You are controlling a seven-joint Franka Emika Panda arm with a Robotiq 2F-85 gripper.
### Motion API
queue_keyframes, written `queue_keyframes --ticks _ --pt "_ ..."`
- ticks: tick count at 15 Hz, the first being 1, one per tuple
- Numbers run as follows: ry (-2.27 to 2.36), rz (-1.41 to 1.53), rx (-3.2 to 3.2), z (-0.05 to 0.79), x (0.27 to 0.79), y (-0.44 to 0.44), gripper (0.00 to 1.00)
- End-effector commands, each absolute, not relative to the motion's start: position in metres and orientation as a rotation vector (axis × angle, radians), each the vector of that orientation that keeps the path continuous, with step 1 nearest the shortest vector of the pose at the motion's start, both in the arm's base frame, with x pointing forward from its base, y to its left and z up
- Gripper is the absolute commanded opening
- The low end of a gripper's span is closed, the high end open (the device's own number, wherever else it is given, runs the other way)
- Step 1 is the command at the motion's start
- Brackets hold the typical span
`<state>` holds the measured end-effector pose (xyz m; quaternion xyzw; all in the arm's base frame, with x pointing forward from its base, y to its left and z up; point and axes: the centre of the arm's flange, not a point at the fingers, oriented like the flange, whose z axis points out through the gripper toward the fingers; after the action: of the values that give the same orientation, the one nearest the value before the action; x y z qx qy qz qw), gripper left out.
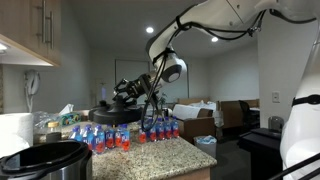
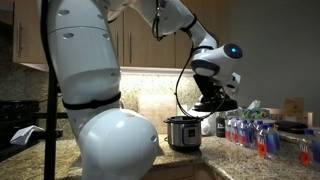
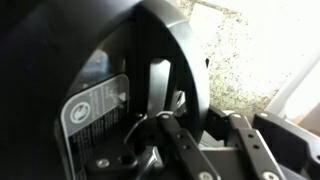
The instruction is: Put the black lid on the pressure cooker
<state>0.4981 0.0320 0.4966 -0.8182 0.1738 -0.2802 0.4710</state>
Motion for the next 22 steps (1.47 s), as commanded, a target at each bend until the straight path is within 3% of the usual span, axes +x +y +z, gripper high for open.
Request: queue_keyframes --ticks 1,11,22 --pt "0.482 -0.701 -1.891 0.5 0.512 0.08 0.05" --pt "0.829 -0.78 -1.715 0.492 0.492 0.235 0.05" --pt "0.838 -0.804 -1.862 0.424 0.535 0.277 0.05"
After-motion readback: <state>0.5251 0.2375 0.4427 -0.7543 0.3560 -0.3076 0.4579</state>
